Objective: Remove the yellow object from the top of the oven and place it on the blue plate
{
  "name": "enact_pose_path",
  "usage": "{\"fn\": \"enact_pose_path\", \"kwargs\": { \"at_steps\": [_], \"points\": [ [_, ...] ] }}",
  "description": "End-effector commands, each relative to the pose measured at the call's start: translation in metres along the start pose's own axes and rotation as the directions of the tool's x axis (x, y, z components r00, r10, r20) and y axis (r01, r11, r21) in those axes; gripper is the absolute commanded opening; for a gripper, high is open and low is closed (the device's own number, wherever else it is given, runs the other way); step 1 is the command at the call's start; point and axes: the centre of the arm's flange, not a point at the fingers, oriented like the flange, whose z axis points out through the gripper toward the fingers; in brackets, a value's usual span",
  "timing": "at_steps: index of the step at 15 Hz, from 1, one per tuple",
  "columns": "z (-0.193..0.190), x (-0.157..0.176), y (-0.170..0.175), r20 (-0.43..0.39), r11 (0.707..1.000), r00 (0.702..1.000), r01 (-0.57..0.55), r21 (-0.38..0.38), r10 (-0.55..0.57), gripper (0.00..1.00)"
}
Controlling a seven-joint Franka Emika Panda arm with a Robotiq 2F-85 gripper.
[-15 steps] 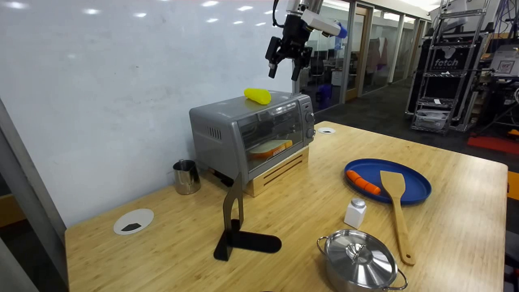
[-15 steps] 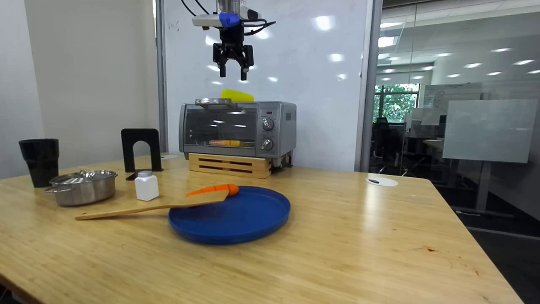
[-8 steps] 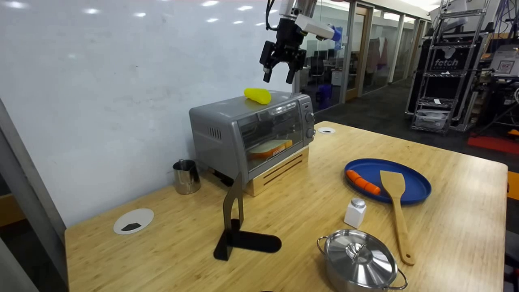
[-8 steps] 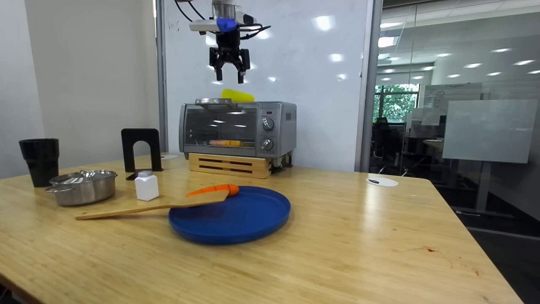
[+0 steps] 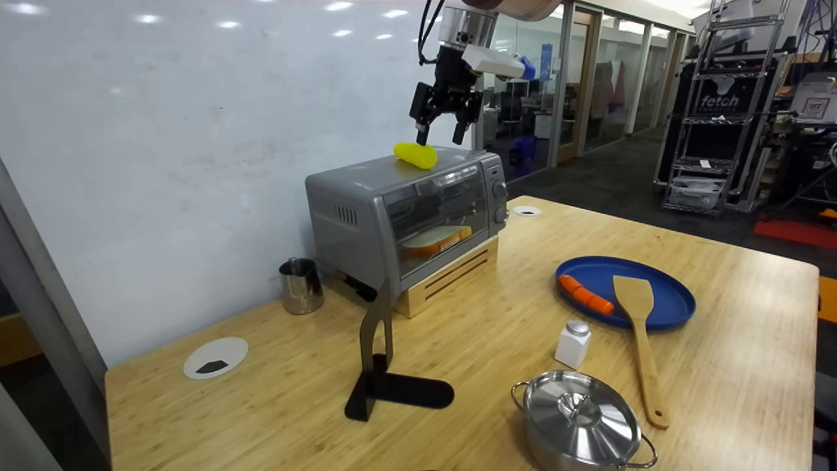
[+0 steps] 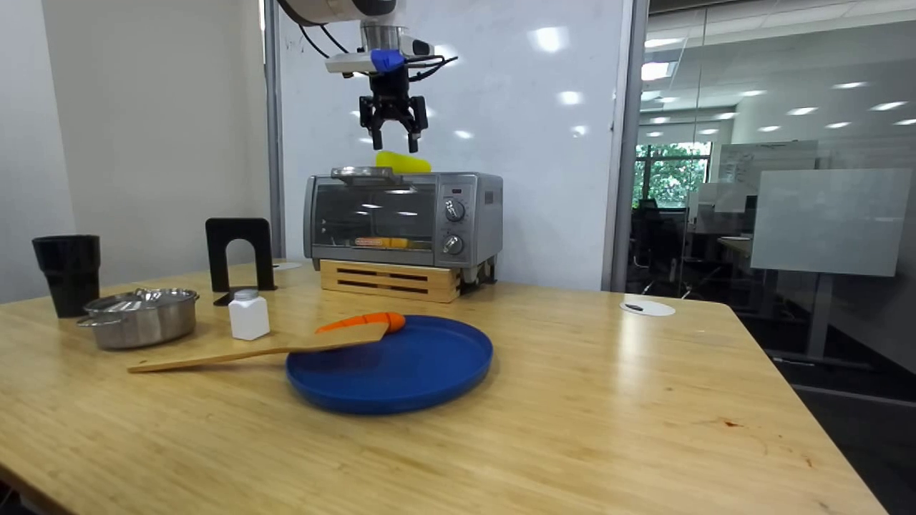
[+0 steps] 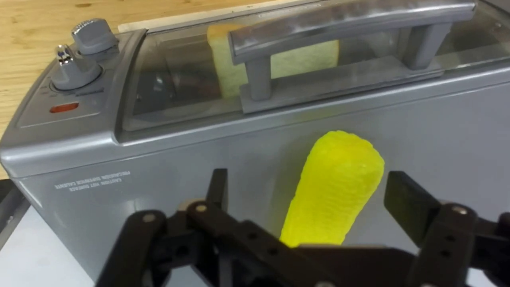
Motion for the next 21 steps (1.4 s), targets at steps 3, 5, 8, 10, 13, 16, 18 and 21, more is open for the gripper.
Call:
{"fn": "enact_pose_path", "kwargs": {
  "at_steps": [3, 5, 8, 10, 13, 16, 18, 21],
  "points": [
    [0.012, 0.012, -0.017, -0.033, 0.999, 0.999, 0.032, -0.026, -0.032, 1.00],
    [0.014, 0.012, -0.022, -0.037, 0.998, 0.998, 0.044, -0.032, -0.045, 1.00],
    [0.016, 0.012, -0.027, -0.040, 0.997, 0.997, 0.062, -0.039, -0.064, 1.00],
    [0.018, 0.011, -0.027, -0.038, 0.997, 0.997, 0.069, -0.044, -0.071, 0.73],
    [0.016, 0.008, -0.025, -0.044, 0.996, 0.996, 0.078, -0.051, -0.080, 0.60],
    [0.012, 0.007, -0.021, -0.055, 0.995, 0.995, 0.083, -0.048, -0.086, 0.38],
    [0.009, 0.005, -0.018, -0.062, 0.996, 0.994, 0.082, -0.043, -0.085, 0.24],
    [-0.003, -0.002, -0.012, -0.056, 0.997, 0.995, 0.078, -0.028, -0.080, 0.16]
  ]
}}
